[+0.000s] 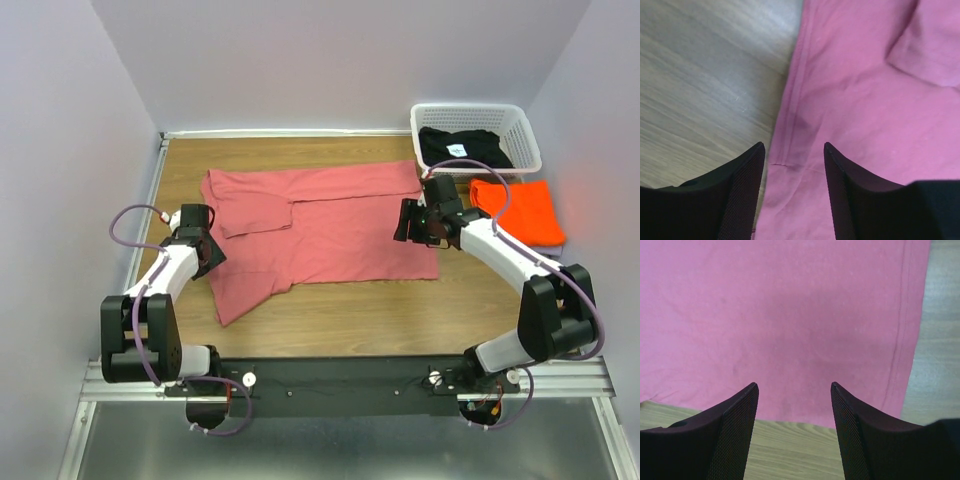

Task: Fold and stack the t-shirts
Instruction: Fold the tshirt

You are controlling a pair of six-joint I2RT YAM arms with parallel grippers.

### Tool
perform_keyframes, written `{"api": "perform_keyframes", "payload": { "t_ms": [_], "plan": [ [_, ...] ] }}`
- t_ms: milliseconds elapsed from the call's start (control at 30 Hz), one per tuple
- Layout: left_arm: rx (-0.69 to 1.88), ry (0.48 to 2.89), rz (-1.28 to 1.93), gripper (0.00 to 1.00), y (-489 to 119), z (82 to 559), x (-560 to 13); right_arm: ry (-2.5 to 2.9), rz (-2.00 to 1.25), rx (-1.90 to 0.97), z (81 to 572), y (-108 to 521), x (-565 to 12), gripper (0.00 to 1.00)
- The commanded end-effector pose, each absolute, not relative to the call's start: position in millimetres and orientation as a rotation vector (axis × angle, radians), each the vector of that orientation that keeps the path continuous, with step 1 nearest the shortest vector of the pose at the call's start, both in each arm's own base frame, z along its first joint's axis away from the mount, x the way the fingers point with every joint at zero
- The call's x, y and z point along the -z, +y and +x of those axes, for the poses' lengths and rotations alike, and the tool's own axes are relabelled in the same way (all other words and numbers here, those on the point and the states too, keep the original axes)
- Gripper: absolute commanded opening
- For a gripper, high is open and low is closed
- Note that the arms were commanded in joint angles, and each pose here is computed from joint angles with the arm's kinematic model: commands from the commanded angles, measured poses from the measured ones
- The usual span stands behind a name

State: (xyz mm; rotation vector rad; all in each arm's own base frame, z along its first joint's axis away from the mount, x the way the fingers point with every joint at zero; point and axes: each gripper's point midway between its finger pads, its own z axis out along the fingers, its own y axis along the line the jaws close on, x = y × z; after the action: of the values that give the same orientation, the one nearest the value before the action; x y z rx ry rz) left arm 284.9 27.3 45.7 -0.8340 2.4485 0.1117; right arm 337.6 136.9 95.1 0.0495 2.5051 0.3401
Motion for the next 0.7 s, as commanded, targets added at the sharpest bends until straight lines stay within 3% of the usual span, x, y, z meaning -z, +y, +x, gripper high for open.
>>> {"api": "perform_keyframes", "payload": {
  "t_ms": [0,500,667],
  "plan": [
    [-0.172,2.455,-0.875,0.56,36.5,279.2,-37.5,2.541,0.122,-0.255,322.2,120.9,-85.7,0.67],
    [-0.17,2.555,-0.841,0.5,30.7,264.6,-4.6,2.569,0.211,-0.178,312.7,108.3,-70.4,0.67],
    [-0.161,2.571,-0.835,0.28,29.0,263.8,-1.2,2.559,0.294,-0.117,309.1,88.6,-66.9,0.66]
  ]
}}
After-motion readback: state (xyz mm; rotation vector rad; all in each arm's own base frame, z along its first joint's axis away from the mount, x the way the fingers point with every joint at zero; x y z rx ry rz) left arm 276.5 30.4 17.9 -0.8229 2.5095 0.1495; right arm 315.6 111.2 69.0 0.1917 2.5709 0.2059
